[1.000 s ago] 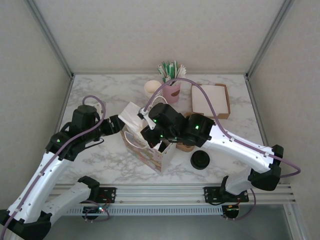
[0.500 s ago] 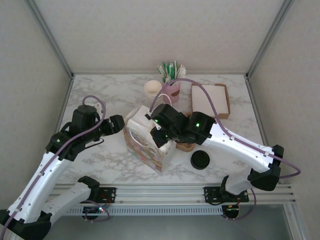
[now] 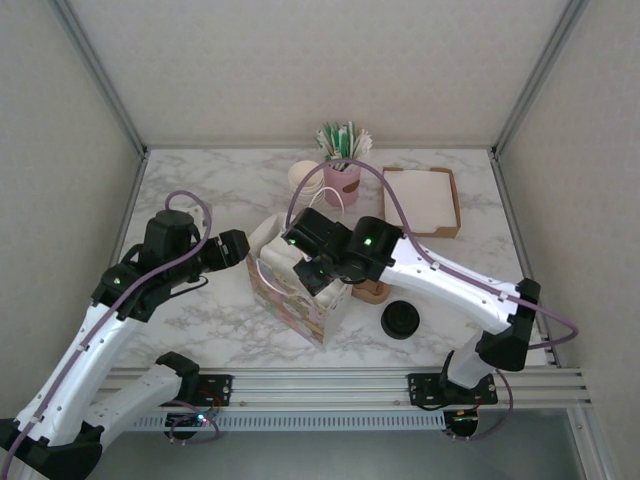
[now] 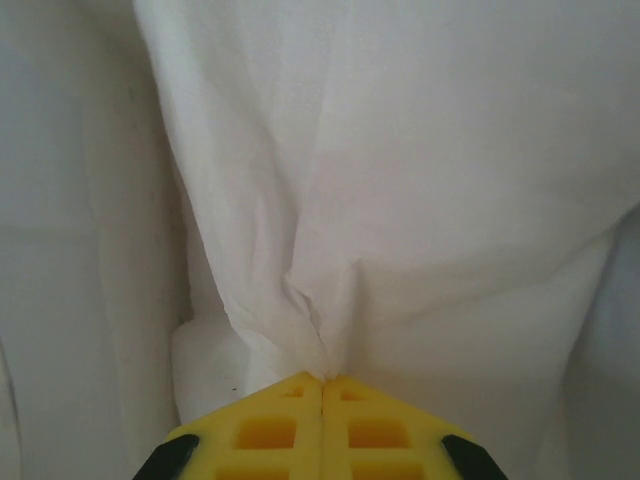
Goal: Pack the takeout coffee
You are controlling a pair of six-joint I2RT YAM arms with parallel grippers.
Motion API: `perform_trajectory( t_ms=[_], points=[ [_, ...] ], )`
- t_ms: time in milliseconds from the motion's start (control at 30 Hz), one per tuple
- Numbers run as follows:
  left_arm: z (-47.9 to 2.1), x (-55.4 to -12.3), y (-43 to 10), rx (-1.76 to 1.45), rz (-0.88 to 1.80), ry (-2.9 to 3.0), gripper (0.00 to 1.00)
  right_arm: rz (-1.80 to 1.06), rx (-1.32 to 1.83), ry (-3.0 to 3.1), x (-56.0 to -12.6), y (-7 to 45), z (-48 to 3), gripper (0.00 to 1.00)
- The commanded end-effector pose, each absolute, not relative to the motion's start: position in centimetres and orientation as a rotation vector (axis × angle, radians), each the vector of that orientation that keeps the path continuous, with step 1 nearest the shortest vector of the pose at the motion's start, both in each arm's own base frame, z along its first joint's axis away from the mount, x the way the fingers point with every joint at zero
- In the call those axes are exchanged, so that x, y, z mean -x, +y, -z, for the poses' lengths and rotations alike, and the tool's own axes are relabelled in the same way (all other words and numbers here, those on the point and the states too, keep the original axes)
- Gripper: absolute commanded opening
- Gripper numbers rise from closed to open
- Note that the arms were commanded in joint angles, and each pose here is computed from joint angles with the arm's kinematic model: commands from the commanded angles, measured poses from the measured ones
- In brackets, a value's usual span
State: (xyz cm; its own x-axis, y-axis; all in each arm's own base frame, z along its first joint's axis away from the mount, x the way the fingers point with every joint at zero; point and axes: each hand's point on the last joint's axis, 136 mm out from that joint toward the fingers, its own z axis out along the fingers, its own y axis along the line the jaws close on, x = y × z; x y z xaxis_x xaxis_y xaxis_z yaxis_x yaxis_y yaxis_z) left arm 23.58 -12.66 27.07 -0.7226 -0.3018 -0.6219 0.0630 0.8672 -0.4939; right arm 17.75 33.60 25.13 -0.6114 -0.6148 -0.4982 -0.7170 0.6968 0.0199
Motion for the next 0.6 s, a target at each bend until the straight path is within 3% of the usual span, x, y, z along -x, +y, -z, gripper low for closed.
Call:
perform_trajectory(
  t_ms=[0, 367, 567],
  points=[
    [-27.4, -23.6, -12.7, 0.165, 0.633, 2.285, 0.73, -0.297, 1.069, 2.455, -17.8, 34.0, -25.4, 0.00],
    [-27.2, -23.6, -12.5, 0.163, 0.615, 2.290, 0.73, -0.405, 1.164, 2.487, -16.5, 36.7, -24.4, 0.00],
    [-27.1, -23.5, -12.4, 0.162, 0.613, 2.293, 0.73, -0.288, 1.145, 2.509, -17.5, 35.9, -23.0, 0.00]
  ],
)
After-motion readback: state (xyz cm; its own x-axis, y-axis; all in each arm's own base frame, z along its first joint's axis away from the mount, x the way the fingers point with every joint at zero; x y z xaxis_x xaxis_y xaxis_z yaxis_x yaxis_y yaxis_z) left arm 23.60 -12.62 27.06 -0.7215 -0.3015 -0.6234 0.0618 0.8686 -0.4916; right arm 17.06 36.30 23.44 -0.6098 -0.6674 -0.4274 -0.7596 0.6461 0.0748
